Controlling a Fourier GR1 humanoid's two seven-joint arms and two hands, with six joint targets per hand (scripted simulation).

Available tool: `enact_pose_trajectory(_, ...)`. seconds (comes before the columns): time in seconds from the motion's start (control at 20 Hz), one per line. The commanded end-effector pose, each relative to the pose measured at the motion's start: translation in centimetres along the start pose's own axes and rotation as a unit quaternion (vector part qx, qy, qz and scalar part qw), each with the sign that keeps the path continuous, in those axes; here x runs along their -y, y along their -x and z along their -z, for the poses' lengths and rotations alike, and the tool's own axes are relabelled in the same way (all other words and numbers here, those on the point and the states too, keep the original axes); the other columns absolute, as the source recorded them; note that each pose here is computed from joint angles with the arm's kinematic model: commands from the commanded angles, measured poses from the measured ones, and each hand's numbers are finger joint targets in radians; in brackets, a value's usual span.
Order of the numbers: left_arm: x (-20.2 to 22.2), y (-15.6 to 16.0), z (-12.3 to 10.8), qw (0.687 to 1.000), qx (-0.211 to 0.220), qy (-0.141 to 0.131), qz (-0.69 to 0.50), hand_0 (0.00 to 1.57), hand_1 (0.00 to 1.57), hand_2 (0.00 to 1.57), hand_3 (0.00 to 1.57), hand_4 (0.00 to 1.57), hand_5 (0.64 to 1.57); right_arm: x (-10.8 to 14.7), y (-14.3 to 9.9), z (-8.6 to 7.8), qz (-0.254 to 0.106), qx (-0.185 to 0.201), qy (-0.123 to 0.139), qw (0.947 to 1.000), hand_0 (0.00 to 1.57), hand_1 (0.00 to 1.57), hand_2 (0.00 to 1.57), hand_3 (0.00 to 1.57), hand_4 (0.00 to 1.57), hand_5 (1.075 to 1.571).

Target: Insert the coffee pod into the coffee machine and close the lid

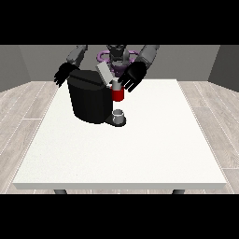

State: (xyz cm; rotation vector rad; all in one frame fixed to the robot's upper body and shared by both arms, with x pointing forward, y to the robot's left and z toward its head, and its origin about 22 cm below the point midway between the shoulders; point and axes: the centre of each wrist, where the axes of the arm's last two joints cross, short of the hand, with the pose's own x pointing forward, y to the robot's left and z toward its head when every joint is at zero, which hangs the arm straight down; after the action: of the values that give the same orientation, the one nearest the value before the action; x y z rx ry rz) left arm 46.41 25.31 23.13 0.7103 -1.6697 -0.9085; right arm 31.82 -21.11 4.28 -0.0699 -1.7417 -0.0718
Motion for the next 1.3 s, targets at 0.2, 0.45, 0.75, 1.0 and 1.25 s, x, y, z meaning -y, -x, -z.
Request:
enact_pose_trajectory(0.2,-0.6,0.9,-0.4,1.000,-0.003,-0.007,0.018,1.05,1.05,1.12,0.95,0.37,1.571,1.6,1.3,-0.8,0.001,-0.002,0.005,1.0000,0.00,0.00,0.00,0.00,0.34,1.571)
enact_pose_trajectory(0.45,0.4,0.4,-0.3,0.999,0.018,-0.002,0.030,1.07,1.07,1.12,0.93,0.37,1.571,0.4,0.3,0.1,0.005,0.013,0.011,0.9998,0.00,0.00,0.00,0.00,0.43,1.571)
enact_pose_trajectory(0.75,0.1,1.3,-0.6,0.997,0.010,0.038,0.067,0.00,0.00,0.00,0.00,0.00,1.571,-0.6,0.5,-0.7,-0.002,0.007,0.010,0.9999,0.00,0.00,0.00,0.00,0.46,1.571)
enact_pose_trajectory(1.0,0.3,1.0,-0.6,0.996,0.017,0.051,0.069,0.00,0.00,0.00,0.00,0.00,1.571,2.0,0.8,0.3,0.003,-0.008,0.026,0.9996,0.00,0.00,0.00,0.00,0.41,1.571)
enact_pose_trajectory(1.25,0.4,0.5,-0.3,0.997,0.008,0.041,0.069,0.00,0.00,0.00,0.00,0.00,1.571,1.3,1.4,-0.2,-0.003,-0.015,0.026,0.9995,0.00,0.00,0.00,0.00,0.36,1.571)
